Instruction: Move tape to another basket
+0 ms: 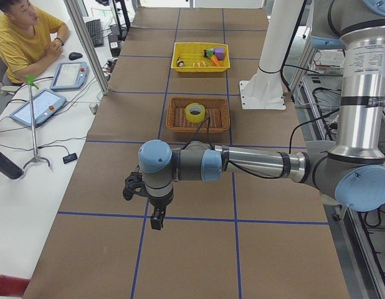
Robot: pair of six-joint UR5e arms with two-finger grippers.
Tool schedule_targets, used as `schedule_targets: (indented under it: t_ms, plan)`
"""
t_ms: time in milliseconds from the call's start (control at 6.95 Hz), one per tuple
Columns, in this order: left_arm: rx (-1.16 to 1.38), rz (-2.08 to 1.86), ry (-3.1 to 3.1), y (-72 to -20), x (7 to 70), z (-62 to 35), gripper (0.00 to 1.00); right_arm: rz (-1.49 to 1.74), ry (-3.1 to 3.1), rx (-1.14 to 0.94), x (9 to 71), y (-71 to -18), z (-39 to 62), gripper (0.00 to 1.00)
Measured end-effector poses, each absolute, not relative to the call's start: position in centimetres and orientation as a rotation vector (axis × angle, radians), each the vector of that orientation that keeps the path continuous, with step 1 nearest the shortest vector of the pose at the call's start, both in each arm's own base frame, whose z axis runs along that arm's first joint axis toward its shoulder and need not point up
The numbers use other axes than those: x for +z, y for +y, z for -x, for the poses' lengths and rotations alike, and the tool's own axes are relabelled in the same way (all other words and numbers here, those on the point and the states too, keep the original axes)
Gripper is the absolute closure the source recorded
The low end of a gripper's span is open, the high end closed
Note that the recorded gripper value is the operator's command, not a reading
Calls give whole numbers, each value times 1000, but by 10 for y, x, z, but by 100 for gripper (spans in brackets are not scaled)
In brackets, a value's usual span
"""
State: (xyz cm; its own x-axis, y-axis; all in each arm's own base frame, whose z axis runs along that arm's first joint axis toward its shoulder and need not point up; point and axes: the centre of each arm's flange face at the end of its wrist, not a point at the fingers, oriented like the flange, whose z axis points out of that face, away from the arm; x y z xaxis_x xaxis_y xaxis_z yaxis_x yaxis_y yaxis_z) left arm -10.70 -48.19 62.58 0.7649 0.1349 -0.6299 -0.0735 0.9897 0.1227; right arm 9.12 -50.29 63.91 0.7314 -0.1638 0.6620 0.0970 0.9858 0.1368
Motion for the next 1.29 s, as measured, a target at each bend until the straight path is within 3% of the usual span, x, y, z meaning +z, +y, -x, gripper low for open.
schedule_targets:
  t_ms: [1295]
  plan:
    - [112,-87,691,-478,629,107,1,-97,-770,-144,638,-503,-88,0]
